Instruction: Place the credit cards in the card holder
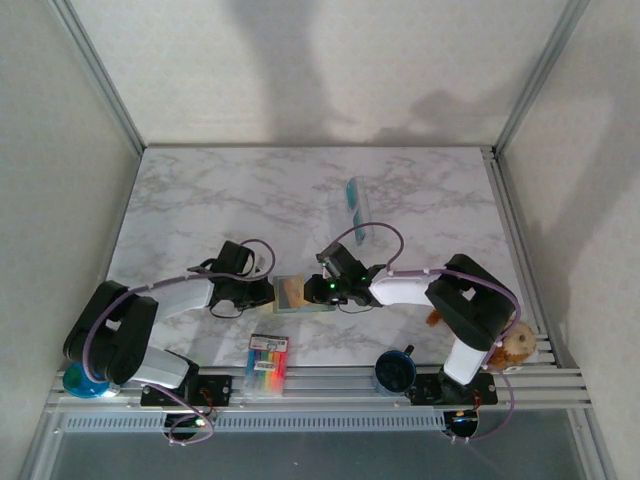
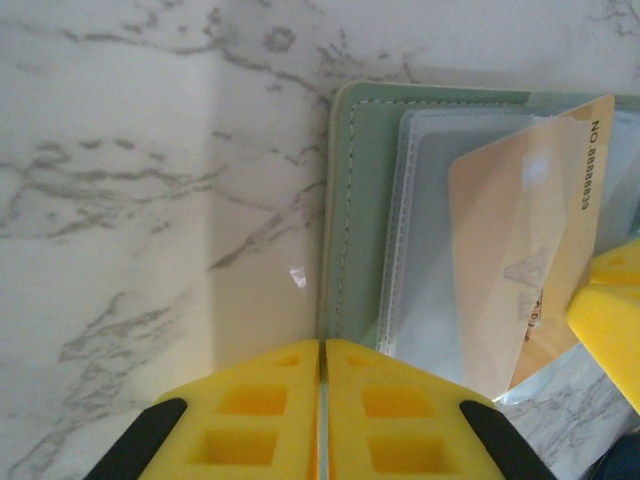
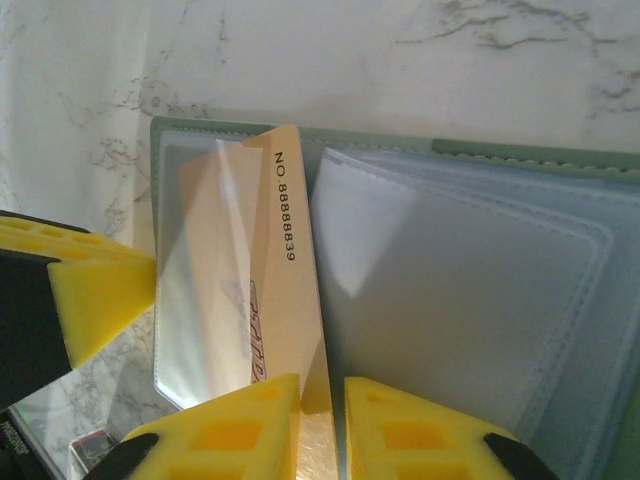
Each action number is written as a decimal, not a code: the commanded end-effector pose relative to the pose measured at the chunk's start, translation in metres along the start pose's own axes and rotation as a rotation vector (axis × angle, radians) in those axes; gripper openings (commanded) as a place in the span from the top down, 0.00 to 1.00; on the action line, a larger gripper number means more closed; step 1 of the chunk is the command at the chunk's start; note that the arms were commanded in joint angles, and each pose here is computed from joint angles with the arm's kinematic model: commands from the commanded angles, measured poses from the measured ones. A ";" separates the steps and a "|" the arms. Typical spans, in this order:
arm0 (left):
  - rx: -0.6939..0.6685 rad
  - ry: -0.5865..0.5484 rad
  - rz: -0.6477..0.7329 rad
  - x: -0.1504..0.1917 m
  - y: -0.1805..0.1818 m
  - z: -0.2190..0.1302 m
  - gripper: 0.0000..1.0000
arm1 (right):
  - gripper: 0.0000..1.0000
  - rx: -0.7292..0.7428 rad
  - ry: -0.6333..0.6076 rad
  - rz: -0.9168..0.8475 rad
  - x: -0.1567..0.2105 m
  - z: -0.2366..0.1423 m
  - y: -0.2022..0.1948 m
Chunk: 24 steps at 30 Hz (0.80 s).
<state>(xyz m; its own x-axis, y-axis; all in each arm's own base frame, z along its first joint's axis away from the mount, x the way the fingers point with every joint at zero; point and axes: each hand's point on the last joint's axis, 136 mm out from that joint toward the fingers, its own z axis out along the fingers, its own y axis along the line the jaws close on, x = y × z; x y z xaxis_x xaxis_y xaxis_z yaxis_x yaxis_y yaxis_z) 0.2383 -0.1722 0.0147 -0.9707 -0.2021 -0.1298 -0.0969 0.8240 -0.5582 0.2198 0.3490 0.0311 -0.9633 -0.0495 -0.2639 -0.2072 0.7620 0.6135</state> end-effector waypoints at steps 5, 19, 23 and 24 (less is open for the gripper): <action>0.033 0.032 -0.009 0.013 -0.005 -0.001 0.91 | 0.92 -0.007 0.050 -0.019 0.007 0.003 0.010; 0.043 0.031 -0.010 0.016 -0.006 0.000 0.92 | 0.94 0.004 0.110 -0.043 0.020 0.007 0.022; 0.045 0.028 -0.017 0.015 -0.007 -0.001 0.93 | 0.92 0.007 0.110 -0.023 0.023 0.008 0.023; 0.039 0.025 -0.017 0.015 -0.006 -0.001 0.93 | 0.92 0.006 0.115 -0.019 0.024 0.009 0.023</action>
<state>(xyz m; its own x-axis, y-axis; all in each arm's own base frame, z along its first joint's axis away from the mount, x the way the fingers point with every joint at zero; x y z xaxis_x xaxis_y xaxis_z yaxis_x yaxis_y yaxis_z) 0.2285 -0.1764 0.0149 -0.9726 -0.2070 -0.1056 -0.1085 0.8066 -0.5811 0.2071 0.3678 0.0403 -0.9658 -0.1075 -0.2359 -0.2333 0.7571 0.6102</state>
